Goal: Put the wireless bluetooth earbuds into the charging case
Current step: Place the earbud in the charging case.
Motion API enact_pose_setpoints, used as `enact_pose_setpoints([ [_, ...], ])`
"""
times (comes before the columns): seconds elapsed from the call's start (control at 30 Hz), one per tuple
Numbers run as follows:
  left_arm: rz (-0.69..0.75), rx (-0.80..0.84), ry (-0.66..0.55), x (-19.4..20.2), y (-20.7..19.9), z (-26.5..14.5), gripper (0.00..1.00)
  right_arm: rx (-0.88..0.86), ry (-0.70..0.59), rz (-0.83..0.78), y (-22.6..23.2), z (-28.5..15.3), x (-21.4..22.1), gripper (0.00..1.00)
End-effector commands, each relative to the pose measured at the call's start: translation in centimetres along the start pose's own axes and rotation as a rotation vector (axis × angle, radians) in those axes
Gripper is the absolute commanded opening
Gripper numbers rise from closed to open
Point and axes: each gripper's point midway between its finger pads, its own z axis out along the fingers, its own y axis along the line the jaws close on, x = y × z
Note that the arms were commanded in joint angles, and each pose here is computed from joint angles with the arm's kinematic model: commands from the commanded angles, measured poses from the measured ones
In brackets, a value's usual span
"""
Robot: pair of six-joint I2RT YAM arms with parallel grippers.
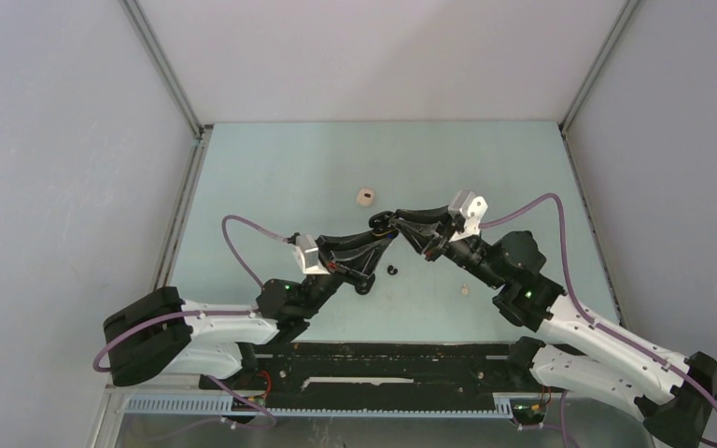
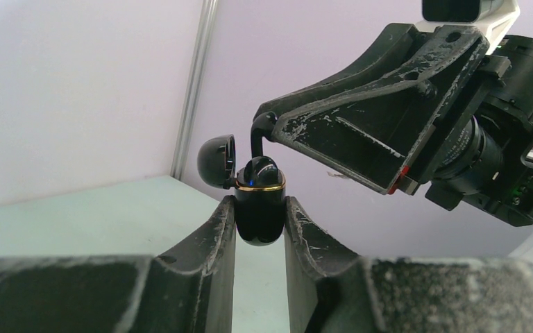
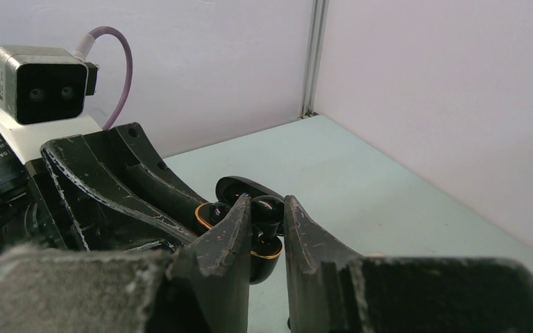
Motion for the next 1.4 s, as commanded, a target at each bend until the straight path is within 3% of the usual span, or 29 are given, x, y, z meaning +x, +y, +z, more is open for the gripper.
enact_pose_setpoints([
  [0.0,0.021,-0.015,-0.099,-3.0,-0.1,0.6,0.00,-0.012,-0.044,0.004,0.3,-0.2,-1.3,0.00],
  [0.9,0.026,0.029,-0.096,-3.0,-0.9,0.8,0.00,0.017,0.012,-0.028,-0.3,-0.1,1.5,0.02],
  [1.23,0.045,0.011,-0.084,-2.6,-0.4,0.3,0.00,-0.050,0.121,0.101,1.0,0.0,0.0,0.60],
  [1.3,0.054,0.009,-0.084,-2.6,-0.4,0.2,0.00,-0.050,0.153,0.159,1.2,0.1,-1.4,0.79],
  [1.33,0.057,0.009,-0.082,-2.5,-0.3,0.1,0.00,-0.050,0.161,0.194,1.1,0.2,-2.5,0.94],
  [1.37,0.062,0.006,-0.082,-2.6,-0.2,0.1,0.00,-0.049,0.199,0.236,1.1,-0.1,-3.1,0.99],
])
